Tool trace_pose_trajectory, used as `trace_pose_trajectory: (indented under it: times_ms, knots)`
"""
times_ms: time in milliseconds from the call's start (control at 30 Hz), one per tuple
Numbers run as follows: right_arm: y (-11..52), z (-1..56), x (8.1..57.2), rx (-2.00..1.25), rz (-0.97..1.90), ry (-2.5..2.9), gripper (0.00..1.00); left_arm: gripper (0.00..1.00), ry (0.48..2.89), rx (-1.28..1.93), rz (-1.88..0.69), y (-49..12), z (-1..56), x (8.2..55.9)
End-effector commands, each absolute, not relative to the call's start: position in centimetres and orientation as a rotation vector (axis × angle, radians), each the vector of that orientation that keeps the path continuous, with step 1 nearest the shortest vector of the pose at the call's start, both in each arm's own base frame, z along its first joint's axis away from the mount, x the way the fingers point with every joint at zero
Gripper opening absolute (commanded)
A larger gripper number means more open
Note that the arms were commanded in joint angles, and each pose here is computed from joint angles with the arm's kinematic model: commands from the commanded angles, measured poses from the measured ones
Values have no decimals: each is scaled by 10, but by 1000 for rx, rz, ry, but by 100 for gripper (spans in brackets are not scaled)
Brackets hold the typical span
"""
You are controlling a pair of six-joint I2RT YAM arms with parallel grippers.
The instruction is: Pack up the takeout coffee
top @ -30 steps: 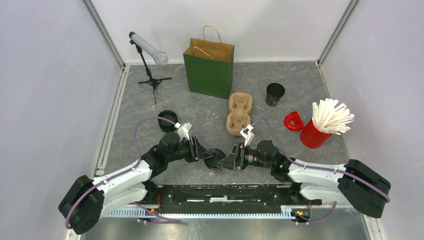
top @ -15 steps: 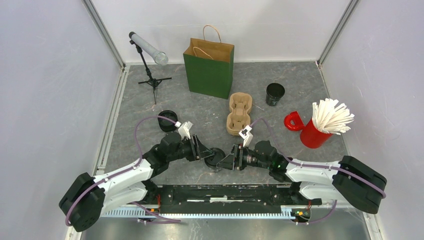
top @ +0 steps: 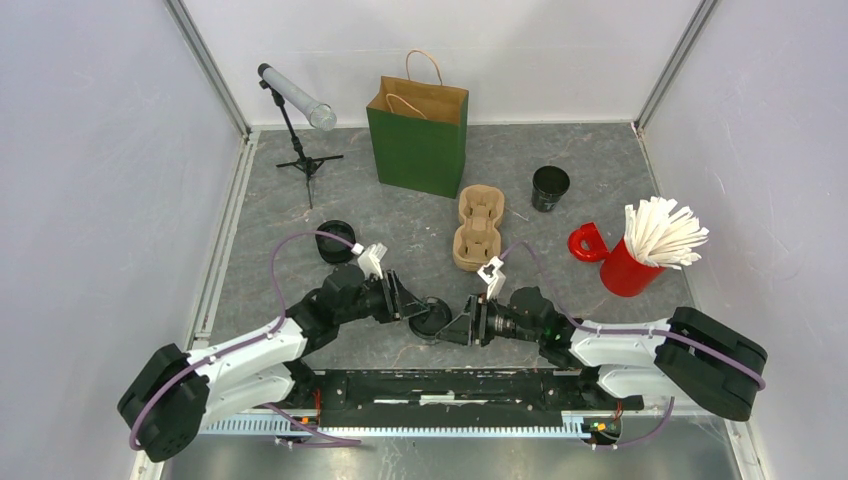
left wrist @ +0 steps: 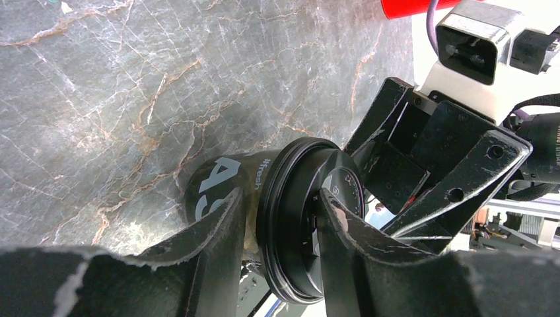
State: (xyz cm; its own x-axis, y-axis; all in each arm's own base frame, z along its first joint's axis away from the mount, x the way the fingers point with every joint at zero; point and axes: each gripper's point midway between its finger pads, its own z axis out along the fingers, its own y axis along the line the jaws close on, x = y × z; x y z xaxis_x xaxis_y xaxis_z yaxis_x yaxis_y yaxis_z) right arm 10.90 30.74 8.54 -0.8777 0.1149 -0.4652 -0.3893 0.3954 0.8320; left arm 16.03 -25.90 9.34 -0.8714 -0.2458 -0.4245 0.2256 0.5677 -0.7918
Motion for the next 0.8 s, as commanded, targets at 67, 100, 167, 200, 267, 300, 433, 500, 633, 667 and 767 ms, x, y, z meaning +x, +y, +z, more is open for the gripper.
trace_pose_trajectory:
  times_ms: [67,100,167,200,267,300,433,500,633,667,767]
  knots:
    - [289,52,112,-211,1349,2266,58,48,2476,-75,-1145,-240,50,139]
    - [288,50,113,-217,1334,2270,58,48,2483,-81,-1140,-239,48,138]
    - [285,44,114,-224,1295,2284,58,48,2491,-88,-1132,-237,44,136]
    - [283,41,114,-220,1283,2290,58,48,2493,-91,-1129,-236,43,136]
    - [282,36,113,-224,1273,2299,58,47,2496,-94,-1125,-235,41,135]
    - [281,34,113,-228,1267,2304,57,47,2497,-97,-1124,-235,40,134]
    - [274,23,112,-230,1221,2326,53,47,2494,-106,-1123,-234,40,134]
    - [270,19,113,-227,1197,2327,51,47,2493,-108,-1119,-233,39,134]
    - [263,10,114,-225,1151,2340,49,47,2500,-111,-1110,-232,37,134]
    - [262,8,114,-225,1143,2343,49,47,2499,-113,-1113,-232,36,134]
    - [257,1,114,-228,1113,2358,49,47,2499,-122,-1122,-233,34,132]
